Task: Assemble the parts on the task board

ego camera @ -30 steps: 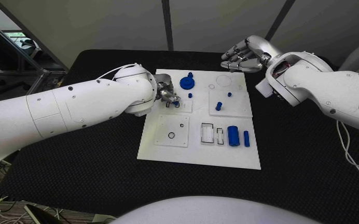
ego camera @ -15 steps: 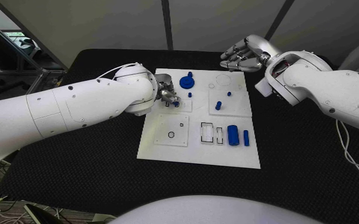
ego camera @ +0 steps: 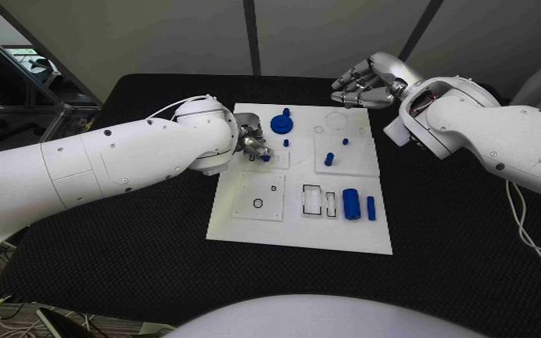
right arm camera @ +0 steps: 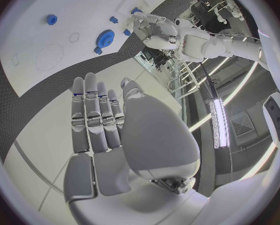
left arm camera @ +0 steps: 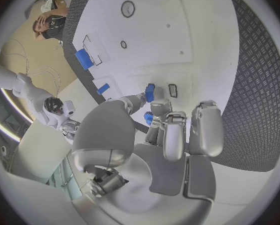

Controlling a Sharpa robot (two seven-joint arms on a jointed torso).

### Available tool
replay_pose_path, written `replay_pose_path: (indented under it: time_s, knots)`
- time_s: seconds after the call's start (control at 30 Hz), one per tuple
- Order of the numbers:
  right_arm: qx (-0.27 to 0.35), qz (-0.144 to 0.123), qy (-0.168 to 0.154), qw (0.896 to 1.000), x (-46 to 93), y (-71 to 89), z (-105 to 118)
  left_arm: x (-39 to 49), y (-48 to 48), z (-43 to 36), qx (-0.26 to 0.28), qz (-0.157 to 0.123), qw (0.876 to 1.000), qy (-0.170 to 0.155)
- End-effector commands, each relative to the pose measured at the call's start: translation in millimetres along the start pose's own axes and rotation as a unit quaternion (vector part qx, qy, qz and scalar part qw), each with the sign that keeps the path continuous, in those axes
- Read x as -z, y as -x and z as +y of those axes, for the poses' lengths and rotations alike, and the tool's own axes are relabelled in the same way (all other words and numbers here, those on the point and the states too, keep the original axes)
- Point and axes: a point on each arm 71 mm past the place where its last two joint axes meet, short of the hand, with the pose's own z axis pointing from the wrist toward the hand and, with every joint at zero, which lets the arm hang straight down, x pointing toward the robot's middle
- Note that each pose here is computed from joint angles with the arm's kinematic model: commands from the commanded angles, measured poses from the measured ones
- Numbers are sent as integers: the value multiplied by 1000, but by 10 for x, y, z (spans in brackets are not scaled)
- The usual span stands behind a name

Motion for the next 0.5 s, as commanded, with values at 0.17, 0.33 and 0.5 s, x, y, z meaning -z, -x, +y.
replay_pose_path:
  time_s: [0.17,0.33,0.5]
  knots:
    - [2,4,7,1000,-7,-5,26,5,-26,12,-14,14,1000,3]
    - [2,4,7,1000,-8,-6,27,4,-27,13,-14,15,1000,3]
    - [2,5,7,1000,-9,-8,29,-2,-25,14,-14,14,1000,3]
